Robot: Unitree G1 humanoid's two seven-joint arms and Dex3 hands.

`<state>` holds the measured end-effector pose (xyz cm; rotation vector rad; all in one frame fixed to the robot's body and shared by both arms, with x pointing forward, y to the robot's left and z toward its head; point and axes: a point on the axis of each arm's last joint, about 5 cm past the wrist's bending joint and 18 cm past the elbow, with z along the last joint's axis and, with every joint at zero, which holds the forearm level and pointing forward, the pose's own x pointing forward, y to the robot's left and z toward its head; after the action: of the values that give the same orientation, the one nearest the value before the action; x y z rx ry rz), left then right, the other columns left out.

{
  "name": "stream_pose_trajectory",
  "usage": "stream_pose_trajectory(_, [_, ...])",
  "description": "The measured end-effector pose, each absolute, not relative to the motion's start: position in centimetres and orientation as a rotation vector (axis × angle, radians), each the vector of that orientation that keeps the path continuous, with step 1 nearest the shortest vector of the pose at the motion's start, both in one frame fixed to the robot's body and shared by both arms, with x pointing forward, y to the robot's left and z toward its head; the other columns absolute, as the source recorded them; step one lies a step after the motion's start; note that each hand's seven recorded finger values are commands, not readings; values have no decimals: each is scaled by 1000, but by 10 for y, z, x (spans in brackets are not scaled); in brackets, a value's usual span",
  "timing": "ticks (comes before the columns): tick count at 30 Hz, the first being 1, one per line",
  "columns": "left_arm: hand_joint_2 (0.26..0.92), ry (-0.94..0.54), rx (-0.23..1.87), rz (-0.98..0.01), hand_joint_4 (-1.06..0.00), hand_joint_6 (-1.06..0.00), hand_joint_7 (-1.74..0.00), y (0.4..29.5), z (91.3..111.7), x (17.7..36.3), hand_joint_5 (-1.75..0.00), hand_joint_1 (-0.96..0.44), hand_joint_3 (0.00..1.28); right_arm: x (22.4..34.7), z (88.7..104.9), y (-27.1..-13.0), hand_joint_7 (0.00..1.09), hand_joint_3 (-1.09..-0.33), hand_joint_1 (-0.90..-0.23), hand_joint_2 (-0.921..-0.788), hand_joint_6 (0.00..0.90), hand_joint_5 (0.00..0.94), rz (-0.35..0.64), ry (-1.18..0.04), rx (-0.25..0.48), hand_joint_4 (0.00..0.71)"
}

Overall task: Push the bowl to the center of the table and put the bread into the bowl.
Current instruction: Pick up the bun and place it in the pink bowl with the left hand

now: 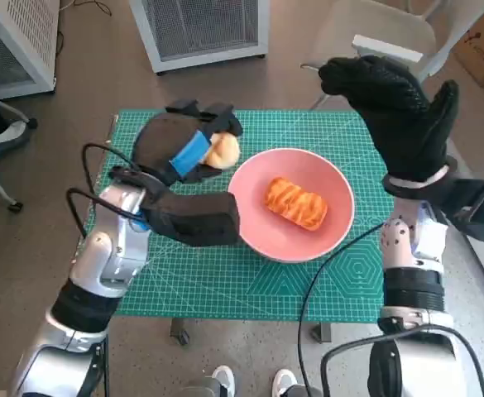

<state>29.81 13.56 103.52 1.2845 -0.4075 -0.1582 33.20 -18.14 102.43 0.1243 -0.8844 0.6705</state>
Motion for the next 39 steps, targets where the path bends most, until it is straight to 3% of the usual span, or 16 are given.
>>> stream_pose_trajectory(28, [916, -498, 1320, -260, -713, -614, -1142, 96, 1042, 304, -1181, 1, 71, 331, 1024, -182, 523, -739, -647, -921, 96, 3, 662, -890, 116, 268])
stream_pose_trajectory(39, [910, -489, 1345, -348, -751, -628, -1194, 85, 1034, 314, -1084, 2, 55, 330, 1022, -183, 524, -739, -647, -921, 95, 1, 661, -887, 112, 264])
